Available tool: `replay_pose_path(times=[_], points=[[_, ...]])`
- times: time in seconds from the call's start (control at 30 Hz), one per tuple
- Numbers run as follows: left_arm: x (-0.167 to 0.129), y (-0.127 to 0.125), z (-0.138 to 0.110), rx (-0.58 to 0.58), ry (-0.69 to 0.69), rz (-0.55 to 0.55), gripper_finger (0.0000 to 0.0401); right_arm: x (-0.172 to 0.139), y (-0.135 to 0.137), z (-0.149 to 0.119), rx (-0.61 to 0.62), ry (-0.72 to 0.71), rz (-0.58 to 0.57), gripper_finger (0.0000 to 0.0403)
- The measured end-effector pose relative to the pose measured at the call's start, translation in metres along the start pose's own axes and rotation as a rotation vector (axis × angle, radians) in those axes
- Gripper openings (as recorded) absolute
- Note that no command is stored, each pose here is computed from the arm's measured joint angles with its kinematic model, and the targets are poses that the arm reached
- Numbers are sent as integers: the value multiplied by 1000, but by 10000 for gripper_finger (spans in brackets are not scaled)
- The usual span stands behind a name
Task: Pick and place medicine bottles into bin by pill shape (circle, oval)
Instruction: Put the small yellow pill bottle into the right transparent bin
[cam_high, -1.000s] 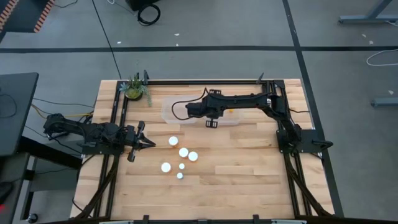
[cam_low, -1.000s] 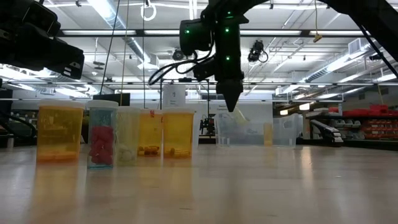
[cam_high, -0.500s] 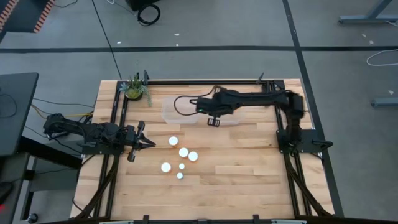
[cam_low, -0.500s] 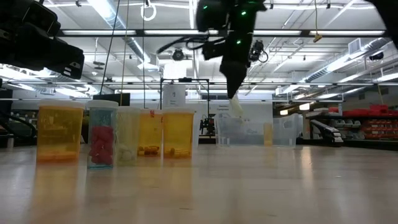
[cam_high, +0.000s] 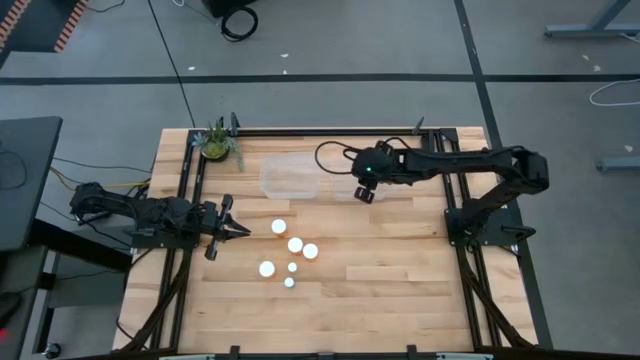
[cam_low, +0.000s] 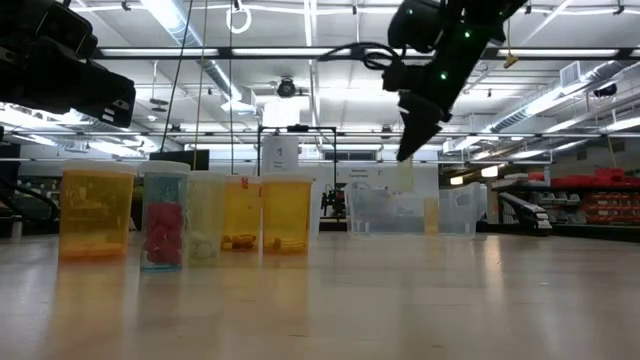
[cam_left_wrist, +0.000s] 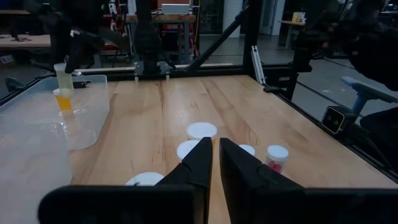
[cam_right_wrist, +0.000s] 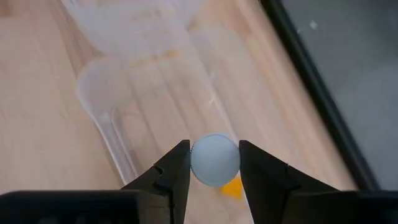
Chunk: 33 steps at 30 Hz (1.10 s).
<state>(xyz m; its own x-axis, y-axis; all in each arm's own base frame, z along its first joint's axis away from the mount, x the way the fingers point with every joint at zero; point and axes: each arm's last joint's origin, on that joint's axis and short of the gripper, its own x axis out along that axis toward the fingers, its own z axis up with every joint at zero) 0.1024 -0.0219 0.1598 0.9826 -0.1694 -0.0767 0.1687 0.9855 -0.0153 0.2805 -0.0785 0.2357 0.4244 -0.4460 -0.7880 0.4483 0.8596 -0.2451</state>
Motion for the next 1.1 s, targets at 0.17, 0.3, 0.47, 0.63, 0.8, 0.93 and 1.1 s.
replay_pose_path(times=[0.17, 0.3, 0.47, 0.63, 0.8, 0.93, 1.1], points=[[0, 0, 0, 0, 1, 0, 30, 9, -4, -14, 38, 68, 48, 136], [0, 0, 0, 0, 0, 0, 34, 14, -2, -24, 44, 108, 50, 136], [0, 0, 0, 0, 0, 0, 40, 19, -1, -35, 52, 144, 45, 136], [0, 0, 0, 0, 0, 0, 37, 23, 0, -44, 54, 170, 42, 136], [0, 0, 0, 0, 0, 0, 30, 25, 0, -48, 65, 182, 30, 136], [0, 0, 0, 0, 0, 0, 33, 26, 0, -47, 69, 167, 31, 136], [0, 0, 0, 0, 0, 0, 40, 26, 0, -47, 76, 168, 28, 144]])
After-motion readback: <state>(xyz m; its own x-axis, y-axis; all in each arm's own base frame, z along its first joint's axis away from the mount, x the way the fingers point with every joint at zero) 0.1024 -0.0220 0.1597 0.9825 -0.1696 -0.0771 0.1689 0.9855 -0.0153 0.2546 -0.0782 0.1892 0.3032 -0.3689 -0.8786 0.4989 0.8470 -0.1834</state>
